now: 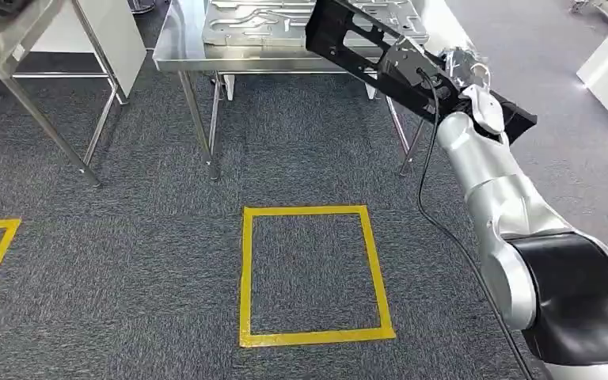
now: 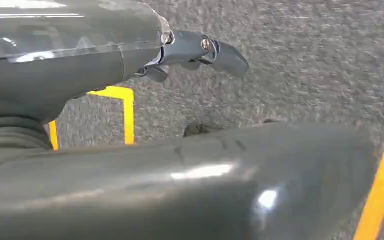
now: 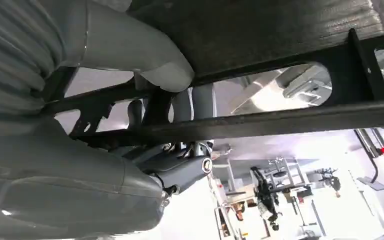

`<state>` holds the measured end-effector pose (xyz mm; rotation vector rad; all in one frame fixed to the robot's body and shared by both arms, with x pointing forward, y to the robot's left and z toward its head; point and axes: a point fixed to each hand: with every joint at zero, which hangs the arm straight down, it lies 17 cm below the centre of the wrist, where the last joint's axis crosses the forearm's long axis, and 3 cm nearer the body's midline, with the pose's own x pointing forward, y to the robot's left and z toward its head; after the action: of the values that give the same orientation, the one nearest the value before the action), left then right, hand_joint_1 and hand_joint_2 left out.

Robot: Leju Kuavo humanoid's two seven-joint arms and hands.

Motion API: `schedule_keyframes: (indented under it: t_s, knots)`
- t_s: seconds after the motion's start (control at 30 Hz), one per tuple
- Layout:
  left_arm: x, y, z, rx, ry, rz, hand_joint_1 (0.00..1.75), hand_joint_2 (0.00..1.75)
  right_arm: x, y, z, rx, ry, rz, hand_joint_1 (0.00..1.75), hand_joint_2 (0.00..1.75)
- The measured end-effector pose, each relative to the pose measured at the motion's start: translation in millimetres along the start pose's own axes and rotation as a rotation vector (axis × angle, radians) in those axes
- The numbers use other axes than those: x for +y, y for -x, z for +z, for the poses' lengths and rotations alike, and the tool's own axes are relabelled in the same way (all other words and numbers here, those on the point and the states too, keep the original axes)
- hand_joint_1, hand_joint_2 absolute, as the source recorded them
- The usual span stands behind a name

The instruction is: Take the parts from the cabinet and place them on the table.

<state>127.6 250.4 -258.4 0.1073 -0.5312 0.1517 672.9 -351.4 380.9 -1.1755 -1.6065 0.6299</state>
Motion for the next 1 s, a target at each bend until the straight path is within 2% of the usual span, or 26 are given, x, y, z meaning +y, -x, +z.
schedule_keyframes:
  t_s: [0.3,0.53,0.73,0.87,1.0]
  knots:
    - [1.5,-3.1,-2.0,0.005,-0.011,0.007,0.00,0.00,-10.3,-11.9,-3.1,-0.030,0.017,0.002,1.75,1.75]
    - [2.1,2.7,-0.4,0.018,-0.013,0.009,0.00,0.00,6.8,-7.9,5.0,-0.031,-0.016,0.015,1.75,1.75]
    - [4.8,4.9,-0.1,0.024,-0.019,0.014,0.00,0.00,6.7,-35.1,2.1,-0.136,-0.044,0.130,1.75,1.75]
    - [4.0,0.9,-1.4,0.017,-0.018,0.015,0.00,0.00,-3.7,-48.4,-3.4,-0.164,-0.032,0.144,1.75,1.75]
    - [4.0,6.4,0.6,0.026,-0.018,0.019,0.00,0.00,4.3,-52.9,0.2,-0.198,-0.045,0.184,1.75,1.75]
